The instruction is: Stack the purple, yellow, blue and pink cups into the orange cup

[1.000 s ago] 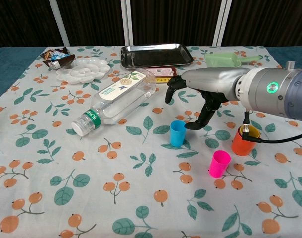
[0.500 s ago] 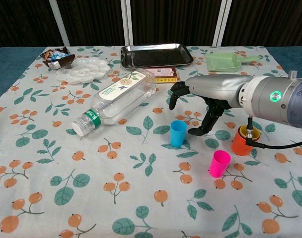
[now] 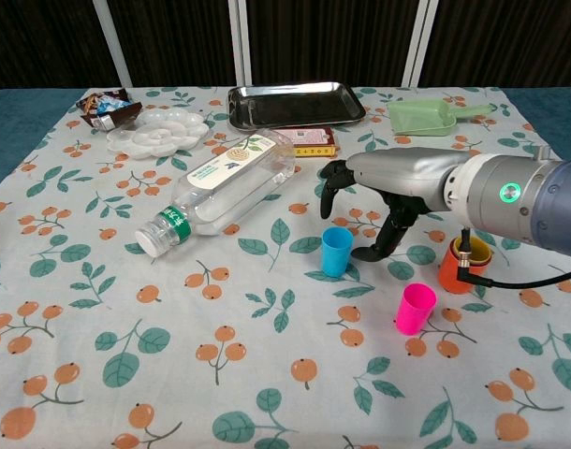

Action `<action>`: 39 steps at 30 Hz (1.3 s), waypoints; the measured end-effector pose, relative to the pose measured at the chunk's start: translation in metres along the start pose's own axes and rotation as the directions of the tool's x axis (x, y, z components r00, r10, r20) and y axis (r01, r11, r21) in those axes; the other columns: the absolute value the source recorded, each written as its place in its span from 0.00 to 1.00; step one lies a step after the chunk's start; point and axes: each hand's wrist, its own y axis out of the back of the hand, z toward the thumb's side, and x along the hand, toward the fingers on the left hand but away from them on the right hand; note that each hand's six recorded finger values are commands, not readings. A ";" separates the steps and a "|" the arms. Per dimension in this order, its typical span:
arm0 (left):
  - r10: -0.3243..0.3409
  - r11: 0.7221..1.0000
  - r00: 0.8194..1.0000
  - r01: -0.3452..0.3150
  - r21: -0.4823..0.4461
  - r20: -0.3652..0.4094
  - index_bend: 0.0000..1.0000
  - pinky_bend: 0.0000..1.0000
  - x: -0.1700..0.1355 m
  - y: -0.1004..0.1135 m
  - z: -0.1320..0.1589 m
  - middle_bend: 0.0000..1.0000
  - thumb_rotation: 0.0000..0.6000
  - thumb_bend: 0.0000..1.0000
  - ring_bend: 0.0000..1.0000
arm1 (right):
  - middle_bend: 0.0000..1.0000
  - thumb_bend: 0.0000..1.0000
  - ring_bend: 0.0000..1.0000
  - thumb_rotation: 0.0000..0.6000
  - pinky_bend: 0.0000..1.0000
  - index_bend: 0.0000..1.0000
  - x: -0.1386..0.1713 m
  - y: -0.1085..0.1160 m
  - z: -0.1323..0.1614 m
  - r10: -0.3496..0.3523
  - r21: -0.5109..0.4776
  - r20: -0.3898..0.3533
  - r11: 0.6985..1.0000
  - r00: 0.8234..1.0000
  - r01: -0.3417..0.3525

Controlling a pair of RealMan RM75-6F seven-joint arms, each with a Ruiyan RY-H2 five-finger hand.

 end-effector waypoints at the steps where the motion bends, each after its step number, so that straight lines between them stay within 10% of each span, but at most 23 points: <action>1: 0.000 1.000 1.000 0.000 0.000 0.000 0.15 0.00 0.000 0.000 0.000 0.07 1.00 0.22 0.01 | 0.00 0.40 0.08 1.00 0.09 0.34 0.000 0.000 0.000 0.000 -0.001 0.001 1.000 1.000 0.000; 39: -0.001 1.000 1.000 0.001 0.001 0.000 0.15 0.00 0.000 0.000 0.000 0.07 1.00 0.22 0.01 | 0.00 0.40 0.08 1.00 0.09 0.45 -0.010 -0.005 0.002 -0.009 -0.037 0.013 0.999 1.000 0.009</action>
